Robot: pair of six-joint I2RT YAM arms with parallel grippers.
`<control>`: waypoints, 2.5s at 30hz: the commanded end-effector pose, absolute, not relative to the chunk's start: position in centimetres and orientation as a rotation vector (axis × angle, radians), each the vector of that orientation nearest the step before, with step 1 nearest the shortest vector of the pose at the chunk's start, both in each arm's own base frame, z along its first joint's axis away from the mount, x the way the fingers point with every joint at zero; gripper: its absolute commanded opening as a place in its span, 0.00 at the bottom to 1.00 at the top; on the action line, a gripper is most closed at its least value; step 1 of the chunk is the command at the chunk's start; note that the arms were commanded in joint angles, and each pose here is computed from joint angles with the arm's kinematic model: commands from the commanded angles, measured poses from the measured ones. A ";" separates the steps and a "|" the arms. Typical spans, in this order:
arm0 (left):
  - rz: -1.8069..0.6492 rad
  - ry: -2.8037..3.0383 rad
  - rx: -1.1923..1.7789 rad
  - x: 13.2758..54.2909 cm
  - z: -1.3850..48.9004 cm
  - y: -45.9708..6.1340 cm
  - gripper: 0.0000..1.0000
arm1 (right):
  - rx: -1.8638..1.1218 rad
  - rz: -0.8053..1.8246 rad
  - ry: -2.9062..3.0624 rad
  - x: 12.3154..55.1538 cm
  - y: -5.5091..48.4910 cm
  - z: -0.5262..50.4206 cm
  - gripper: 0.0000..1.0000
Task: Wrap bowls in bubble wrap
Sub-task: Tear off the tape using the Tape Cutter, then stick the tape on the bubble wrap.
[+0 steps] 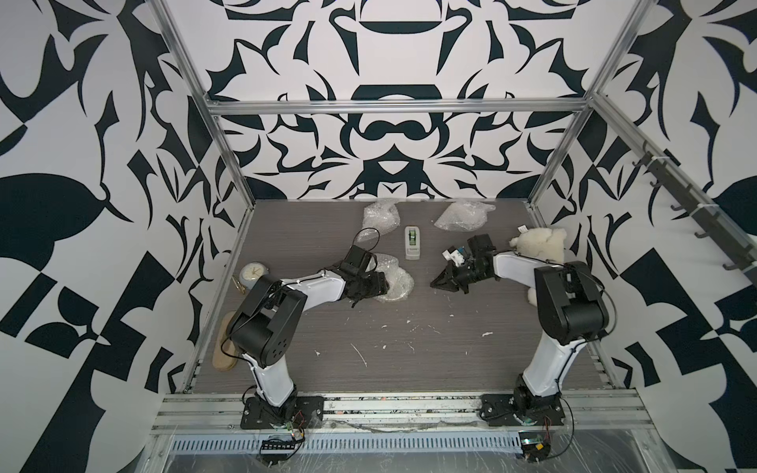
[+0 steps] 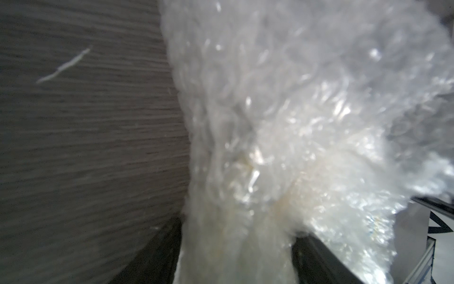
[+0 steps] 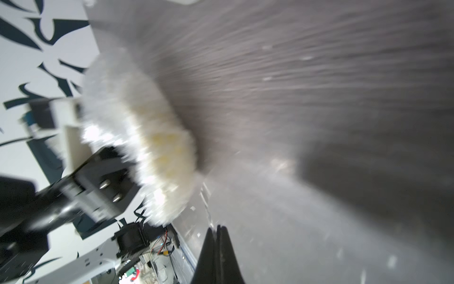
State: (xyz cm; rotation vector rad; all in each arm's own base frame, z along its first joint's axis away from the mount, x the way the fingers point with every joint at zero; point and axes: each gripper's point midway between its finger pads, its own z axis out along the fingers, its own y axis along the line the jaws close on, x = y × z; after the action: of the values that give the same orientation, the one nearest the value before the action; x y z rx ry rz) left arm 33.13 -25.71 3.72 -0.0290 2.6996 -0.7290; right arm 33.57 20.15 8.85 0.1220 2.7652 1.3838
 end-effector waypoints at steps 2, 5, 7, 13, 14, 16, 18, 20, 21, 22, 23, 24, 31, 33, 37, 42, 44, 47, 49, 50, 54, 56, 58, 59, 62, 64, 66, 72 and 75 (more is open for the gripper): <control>-0.609 2.810 -0.056 31.9 0.9 -23.9 0.72 | -0.146 1.413 2.740 31.2 23.1 14.8 0.00; -0.612 2.805 -0.053 31.9 1.1 -23.9 0.72 | -0.248 1.439 2.710 30.5 25.1 16.6 0.00; -0.614 2.802 -0.053 31.9 1.2 -23.9 0.72 | -0.301 1.464 2.700 30.3 26.3 17.2 0.00; -0.615 2.795 -0.054 31.7 1.5 -23.8 0.72 | -0.399 1.513 2.673 30.9 29.9 17.2 0.00; -0.615 2.792 -0.056 31.8 1.7 -23.7 0.72 | -0.404 1.520 2.664 31.2 30.3 17.2 0.00; -0.619 2.790 -0.057 31.7 1.9 -23.7 0.72 | -0.400 1.526 2.661 31.9 30.7 16.7 0.00; -0.621 2.790 -0.059 31.6 2.0 -23.6 0.72 | -0.399 1.530 2.665 32.3 31.0 16.0 0.00; -0.619 2.789 -0.058 31.5 2.1 -23.6 0.72 | -0.393 1.531 2.679 32.4 31.1 15.1 0.00; -0.618 2.786 -0.060 31.5 2.2 -23.5 0.72 | -0.390 1.538 2.685 32.4 31.1 14.7 0.00; -0.616 2.789 -0.059 31.5 2.1 -23.5 0.72 | -0.388 1.547 2.691 32.3 31.2 14.4 0.00; -0.616 2.789 -0.059 31.5 2.1 -23.5 0.72 | -0.387 1.551 2.693 32.3 31.1 14.2 0.00; -0.616 2.789 -0.059 31.5 2.1 -23.5 0.72 | -0.386 1.549 2.695 32.3 31.2 14.1 0.00; -0.620 2.794 -0.058 31.6 1.9 -23.7 0.72 | -0.424 1.559 2.632 33.2 31.9 16.7 0.00; -0.620 2.795 -0.057 31.5 1.9 -23.7 0.72 | -0.435 1.566 2.617 33.4 32.1 17.3 0.00; -0.619 2.795 -0.061 31.5 1.8 -23.6 0.72 | -0.437 1.571 2.612 33.9 32.5 17.1 0.00; -0.615 2.795 -0.068 31.4 1.8 -23.5 0.72 | -0.427 1.567 2.656 33.8 32.5 15.0 0.00; -0.612 2.796 -0.065 31.4 1.8 -23.5 0.72 | -0.416 1.558 2.683 33.5 32.3 14.0 0.00; -0.615 2.798 -0.061 31.4 1.7 -23.6 0.72 | -0.407 1.553 2.718 32.7 31.8 12.8 0.00; -0.618 2.798 -0.062 31.6 1.7 -23.6 0.72 | -0.396 1.540 2.745 32.2 31.4 11.9 0.00; -0.619 2.799 -0.059 31.5 1.7 -23.7 0.72 | -0.396 1.538 2.755 31.9 31.3 11.7 0.00; -0.618 2.798 -0.056 31.6 1.8 -23.7 0.72 | -0.387 1.511 2.791 31.2 30.7 10.7 0.00; -0.620 2.795 -0.056 31.7 1.9 -23.7 0.72 | -0.375 1.495 2.812 31.0 30.3 10.2 0.00; -0.620 2.795 -0.056 31.6 1.9 -23.7 0.72 | -0.370 1.494 2.822 30.7 30.2 10.2 0.00; -0.617 2.796 -0.057 31.6 1.8 -23.7 0.72 | -0.364 1.492 2.833 30.5 30.1 10.1 0.00; -0.620 2.793 -0.060 31.6 1.9 -23.7 0.72 | -0.355 1.484 2.842 30.2 29.9 10.1 0.00; -0.621 2.792 -0.060 31.6 2.0 -23.7 0.72 | -0.337 1.487 2.850 30.0 29.9 10.0 0.00; -0.625 2.789 -0.060 31.8 2.1 -23.8 0.72 | -0.340 1.494 2.853 29.6 30.1 10.0 0.00; -0.633 2.787 -0.055 32.0 2.2 -24.1 0.72 | -0.301 1.495 2.866 29.3 30.0 9.1 0.00; -0.634 2.785 -0.055 32.0 2.4 -24.1 0.72 | -0.283 1.480 2.883 29.4 29.9 8.4 0.00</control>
State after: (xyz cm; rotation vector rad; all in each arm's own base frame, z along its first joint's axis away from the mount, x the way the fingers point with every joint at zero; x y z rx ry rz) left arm 32.93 -25.49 3.73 -0.0305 2.7110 -0.7170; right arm 29.41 29.92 8.01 -0.2843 2.8944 1.5000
